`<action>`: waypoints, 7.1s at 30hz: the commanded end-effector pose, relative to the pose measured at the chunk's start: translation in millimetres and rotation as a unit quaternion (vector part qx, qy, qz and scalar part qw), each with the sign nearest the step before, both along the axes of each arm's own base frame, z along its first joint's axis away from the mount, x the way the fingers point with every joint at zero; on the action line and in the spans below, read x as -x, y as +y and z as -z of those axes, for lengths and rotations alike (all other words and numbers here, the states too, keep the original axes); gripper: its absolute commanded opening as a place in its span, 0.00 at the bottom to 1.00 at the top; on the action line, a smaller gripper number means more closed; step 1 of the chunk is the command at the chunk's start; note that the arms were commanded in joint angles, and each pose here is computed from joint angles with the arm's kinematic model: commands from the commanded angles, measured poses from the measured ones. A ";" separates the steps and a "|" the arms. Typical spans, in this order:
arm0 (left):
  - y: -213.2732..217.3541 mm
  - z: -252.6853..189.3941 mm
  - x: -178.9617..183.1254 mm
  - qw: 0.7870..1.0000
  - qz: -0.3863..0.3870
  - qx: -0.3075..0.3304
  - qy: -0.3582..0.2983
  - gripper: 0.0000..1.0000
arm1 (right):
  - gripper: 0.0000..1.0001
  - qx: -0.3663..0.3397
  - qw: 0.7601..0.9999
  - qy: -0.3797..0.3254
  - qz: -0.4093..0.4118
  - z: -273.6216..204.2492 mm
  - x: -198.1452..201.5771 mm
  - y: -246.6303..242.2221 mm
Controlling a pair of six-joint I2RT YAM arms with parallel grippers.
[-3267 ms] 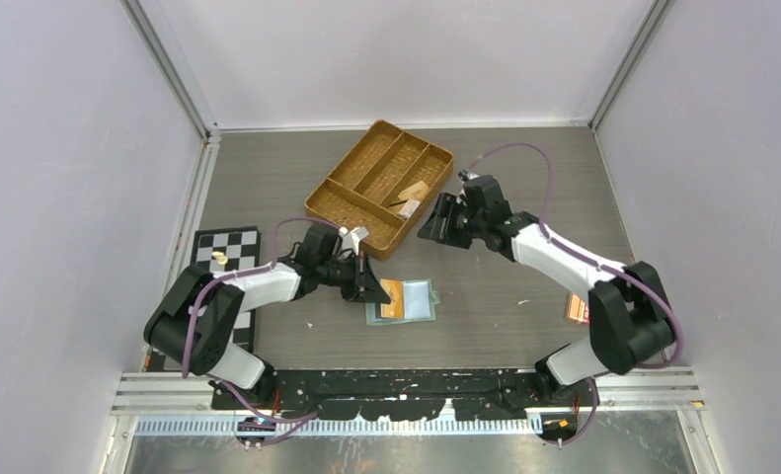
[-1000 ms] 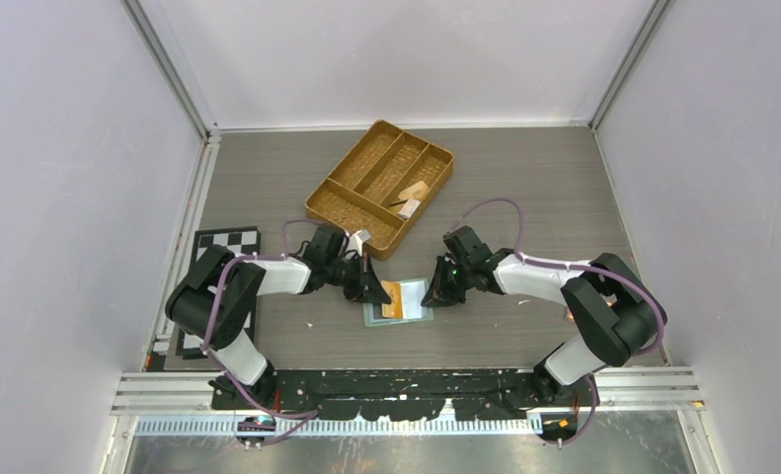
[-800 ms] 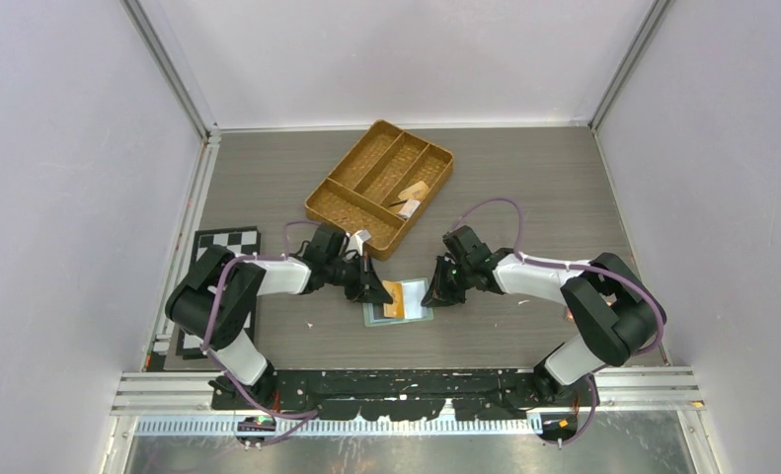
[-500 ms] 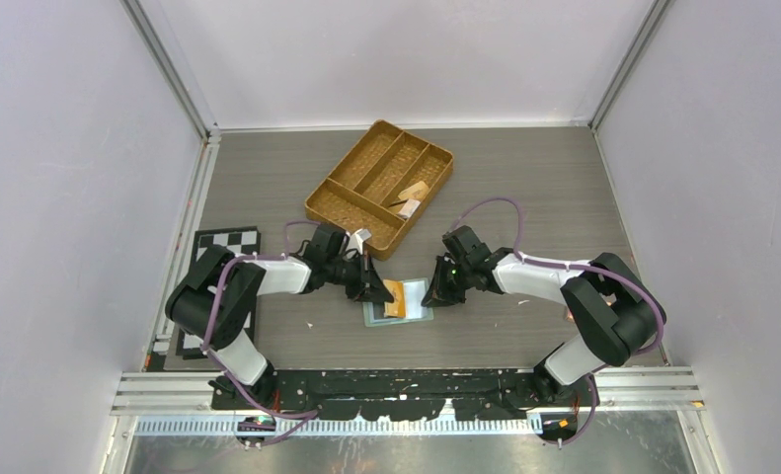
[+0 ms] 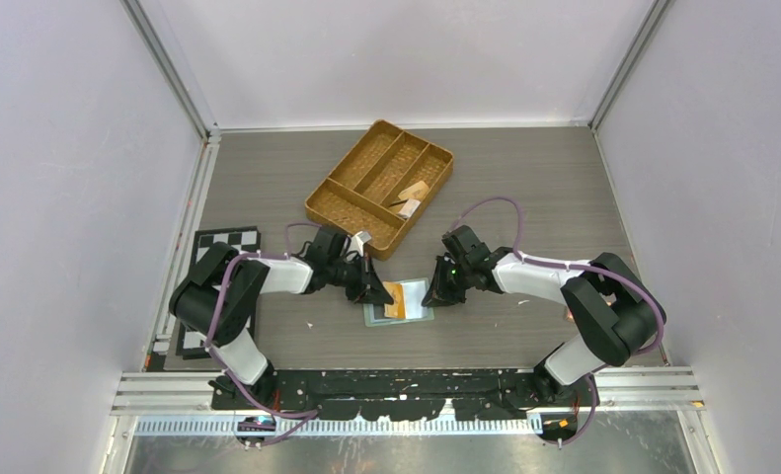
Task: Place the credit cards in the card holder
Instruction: Insert the credit card into the card holder.
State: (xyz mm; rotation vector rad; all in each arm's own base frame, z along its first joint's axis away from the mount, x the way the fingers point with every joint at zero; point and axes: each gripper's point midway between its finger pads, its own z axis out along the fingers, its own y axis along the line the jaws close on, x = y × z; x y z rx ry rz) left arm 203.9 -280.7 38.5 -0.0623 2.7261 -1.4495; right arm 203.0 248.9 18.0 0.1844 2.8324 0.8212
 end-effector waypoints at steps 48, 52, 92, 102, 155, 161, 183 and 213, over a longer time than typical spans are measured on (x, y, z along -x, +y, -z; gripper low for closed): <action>-3.6 29.6 -8.2 1.000 -0.006 0.007 -0.020 0.00 | 0.01 0.053 0.999 0.012 0.002 14.3 2.3 -14.1; -4.2 30.2 -3.4 1.000 -0.003 0.008 -0.011 0.00 | 0.01 0.052 0.999 0.011 0.001 13.5 1.8 -13.3; 15.2 9.7 -0.6 0.989 0.017 -0.137 -0.059 0.45 | 0.01 0.045 0.999 -0.013 0.014 1.8 -0.5 -16.1; 9.9 17.7 6.2 0.986 0.027 -0.158 -0.056 0.43 | 0.24 0.041 0.999 -0.022 0.019 -6.2 0.4 -18.4; 13.5 -35.5 -0.2 0.962 0.019 -0.208 -0.177 0.61 | 0.24 -0.041 0.997 -0.061 0.009 -42.9 -6.5 4.3; 37.7 -19.3 1.8 0.962 0.005 -0.229 -0.152 0.61 | 0.22 -0.038 0.998 -0.047 0.008 -29.1 -5.6 6.2; 48.0 23.7 8.4 0.964 0.015 -0.244 -0.106 0.51 | 0.22 -0.041 0.999 -0.019 0.000 -6.9 -1.9 11.7; 44.1 27.3 8.5 0.966 0.020 -0.239 -0.098 0.41 | 0.22 -0.209 0.976 -0.056 -0.026 -67.9 -7.8 56.2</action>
